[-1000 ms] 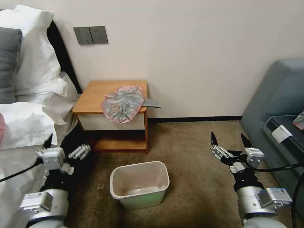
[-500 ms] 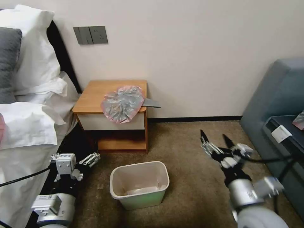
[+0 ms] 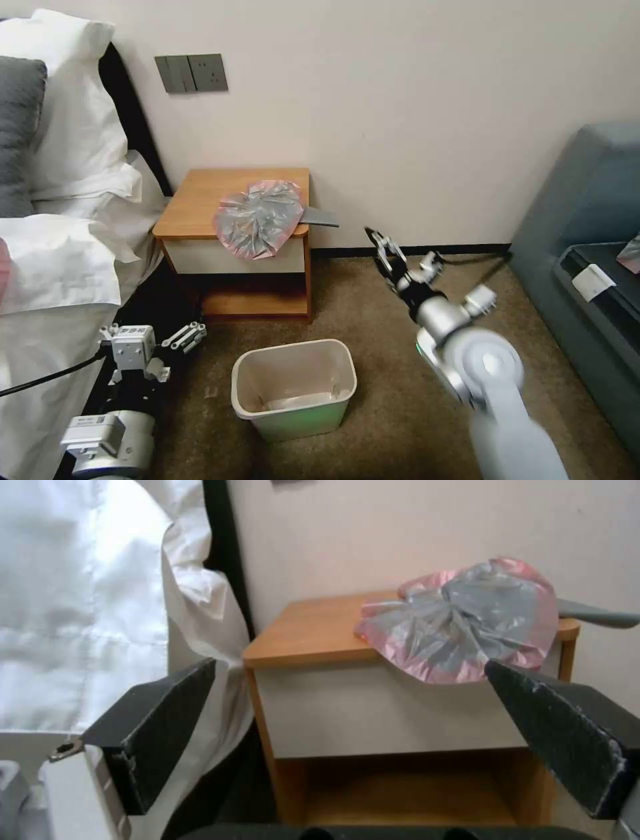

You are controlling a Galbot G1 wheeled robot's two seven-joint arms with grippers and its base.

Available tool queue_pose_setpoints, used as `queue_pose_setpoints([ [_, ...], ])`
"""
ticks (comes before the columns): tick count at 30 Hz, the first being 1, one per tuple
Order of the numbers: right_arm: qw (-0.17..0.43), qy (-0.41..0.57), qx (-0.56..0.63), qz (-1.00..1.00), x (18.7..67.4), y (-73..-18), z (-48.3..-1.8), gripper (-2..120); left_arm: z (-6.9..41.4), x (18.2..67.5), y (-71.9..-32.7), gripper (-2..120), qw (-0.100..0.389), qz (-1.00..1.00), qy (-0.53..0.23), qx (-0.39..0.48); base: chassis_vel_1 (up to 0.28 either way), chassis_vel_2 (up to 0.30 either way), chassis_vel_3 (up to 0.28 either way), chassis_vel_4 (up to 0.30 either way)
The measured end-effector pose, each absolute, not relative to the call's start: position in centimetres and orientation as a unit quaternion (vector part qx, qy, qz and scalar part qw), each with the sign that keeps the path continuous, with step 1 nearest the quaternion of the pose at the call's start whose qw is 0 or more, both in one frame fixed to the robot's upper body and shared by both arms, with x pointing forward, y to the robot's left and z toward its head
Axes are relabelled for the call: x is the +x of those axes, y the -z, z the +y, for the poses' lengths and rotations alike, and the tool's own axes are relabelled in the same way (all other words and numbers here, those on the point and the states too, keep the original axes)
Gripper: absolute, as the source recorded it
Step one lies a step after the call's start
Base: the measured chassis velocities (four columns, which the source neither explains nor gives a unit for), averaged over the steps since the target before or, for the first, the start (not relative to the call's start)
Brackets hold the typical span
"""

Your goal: Pick up the garbage bag from the table and place it over the trash can.

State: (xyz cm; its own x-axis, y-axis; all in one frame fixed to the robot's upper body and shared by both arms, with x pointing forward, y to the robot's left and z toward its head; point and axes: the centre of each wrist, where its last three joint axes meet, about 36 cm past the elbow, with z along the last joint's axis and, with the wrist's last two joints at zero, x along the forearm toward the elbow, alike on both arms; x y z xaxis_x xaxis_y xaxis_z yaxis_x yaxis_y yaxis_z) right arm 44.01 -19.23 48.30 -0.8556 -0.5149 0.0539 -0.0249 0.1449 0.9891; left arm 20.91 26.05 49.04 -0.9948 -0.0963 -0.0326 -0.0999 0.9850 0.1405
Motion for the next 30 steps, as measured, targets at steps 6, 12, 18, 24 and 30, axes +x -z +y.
queue_pose_setpoints([
  [6,0.231,0.633,0.17,-0.719,49.0,-45.8,-17.3,100,26.2,21.1,-48.5,100,0.011,0.996,-0.072,-0.05,0.0,0.0,0.0,0.0],
  [12,0.232,0.637,0.156,-0.718,52.9,-43.7,-15.4,100,26.1,21.1,-48.3,100,0.013,0.996,-0.075,-0.05,0.0,0.0,0.0,0.0],
  [18,0.218,0.643,0.16,-0.716,55.6,-42.8,-14.7,92,26.3,21.0,-48.3,100,0.014,0.996,-0.079,-0.051,0.0,0.0,0.0,0.0],
  [24,0.219,0.641,0.155,-0.719,57.3,-42.2,-14.2,69,26.2,21.0,-48.0,100,0.013,0.995,-0.079,-0.052,0.0,0.0,0.0,0.0],
  [30,0.221,0.633,0.16,-0.724,57.1,-42.3,-13.7,44,26.3,21.1,-47.7,100,0.013,0.995,-0.081,-0.053,0.0,0.0,0.0,0.0],
])
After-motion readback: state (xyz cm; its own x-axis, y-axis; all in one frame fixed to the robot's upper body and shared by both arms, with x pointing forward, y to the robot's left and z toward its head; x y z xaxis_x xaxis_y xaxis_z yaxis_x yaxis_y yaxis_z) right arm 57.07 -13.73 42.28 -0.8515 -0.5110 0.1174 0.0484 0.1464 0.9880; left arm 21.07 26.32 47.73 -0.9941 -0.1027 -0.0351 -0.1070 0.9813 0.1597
